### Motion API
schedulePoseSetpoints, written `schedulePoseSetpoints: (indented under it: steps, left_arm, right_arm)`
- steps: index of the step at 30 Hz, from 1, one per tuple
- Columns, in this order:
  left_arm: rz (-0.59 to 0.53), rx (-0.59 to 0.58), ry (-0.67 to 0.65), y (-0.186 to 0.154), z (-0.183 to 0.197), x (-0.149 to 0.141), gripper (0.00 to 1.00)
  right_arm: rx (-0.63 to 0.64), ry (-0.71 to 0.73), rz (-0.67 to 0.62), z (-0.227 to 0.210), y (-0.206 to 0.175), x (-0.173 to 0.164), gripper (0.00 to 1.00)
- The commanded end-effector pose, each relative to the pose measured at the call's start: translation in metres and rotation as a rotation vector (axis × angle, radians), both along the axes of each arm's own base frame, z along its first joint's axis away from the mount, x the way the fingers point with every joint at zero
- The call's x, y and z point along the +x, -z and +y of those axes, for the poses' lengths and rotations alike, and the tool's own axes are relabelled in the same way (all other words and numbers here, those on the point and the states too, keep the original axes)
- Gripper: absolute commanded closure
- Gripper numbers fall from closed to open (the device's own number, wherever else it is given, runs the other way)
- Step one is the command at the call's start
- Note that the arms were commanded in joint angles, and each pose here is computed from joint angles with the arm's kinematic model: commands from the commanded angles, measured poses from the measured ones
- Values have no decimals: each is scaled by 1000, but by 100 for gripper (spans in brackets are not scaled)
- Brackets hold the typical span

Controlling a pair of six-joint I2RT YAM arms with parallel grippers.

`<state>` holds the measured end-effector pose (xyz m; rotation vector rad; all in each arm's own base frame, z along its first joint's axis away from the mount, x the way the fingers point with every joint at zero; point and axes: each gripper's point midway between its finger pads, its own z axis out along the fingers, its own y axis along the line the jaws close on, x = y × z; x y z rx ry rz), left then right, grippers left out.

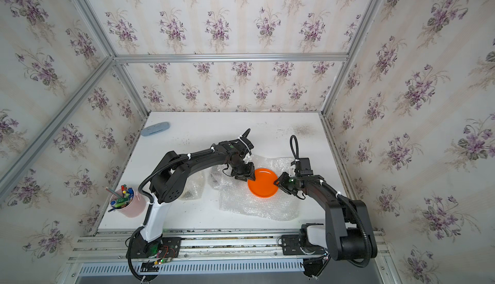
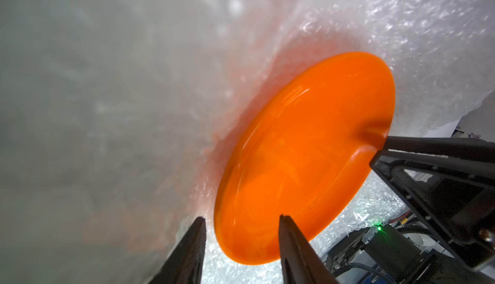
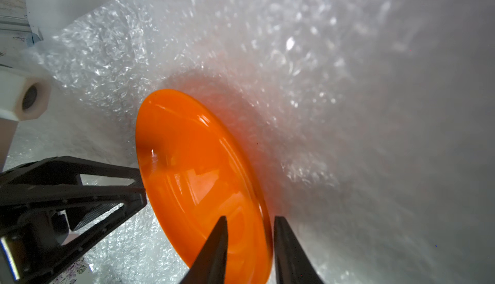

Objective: Unpack dinner plates from bubble wrap
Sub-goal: Pick up the plate from the bubble wrap.

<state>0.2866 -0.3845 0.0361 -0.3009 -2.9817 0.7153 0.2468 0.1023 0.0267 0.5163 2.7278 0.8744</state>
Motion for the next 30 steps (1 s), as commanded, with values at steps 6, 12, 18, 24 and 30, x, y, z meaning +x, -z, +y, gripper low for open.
schedulePoseSetpoints:
  steps: [6, 12, 18, 24, 30]
  left_arm:
    - [9, -1, -5, 3, -6, 1, 61]
    - [12, 6, 1, 6, -8, -2, 68]
    - [13, 2, 15, 6, -13, -7, 72]
    - [16, -3, 28, 6, -16, -10, 73]
    - [-2, -9, 24, -3, -14, -9, 63]
  right_arm:
    - [10, -32, -27, 3, -2, 6, 68]
    - [39, -44, -79, 8, -13, 13, 68]
    - [69, -44, -106, 12, -18, 13, 72]
    - [94, -30, -113, 14, -19, 11, 80]
    - [33, -7, -123, 4, -29, 13, 88]
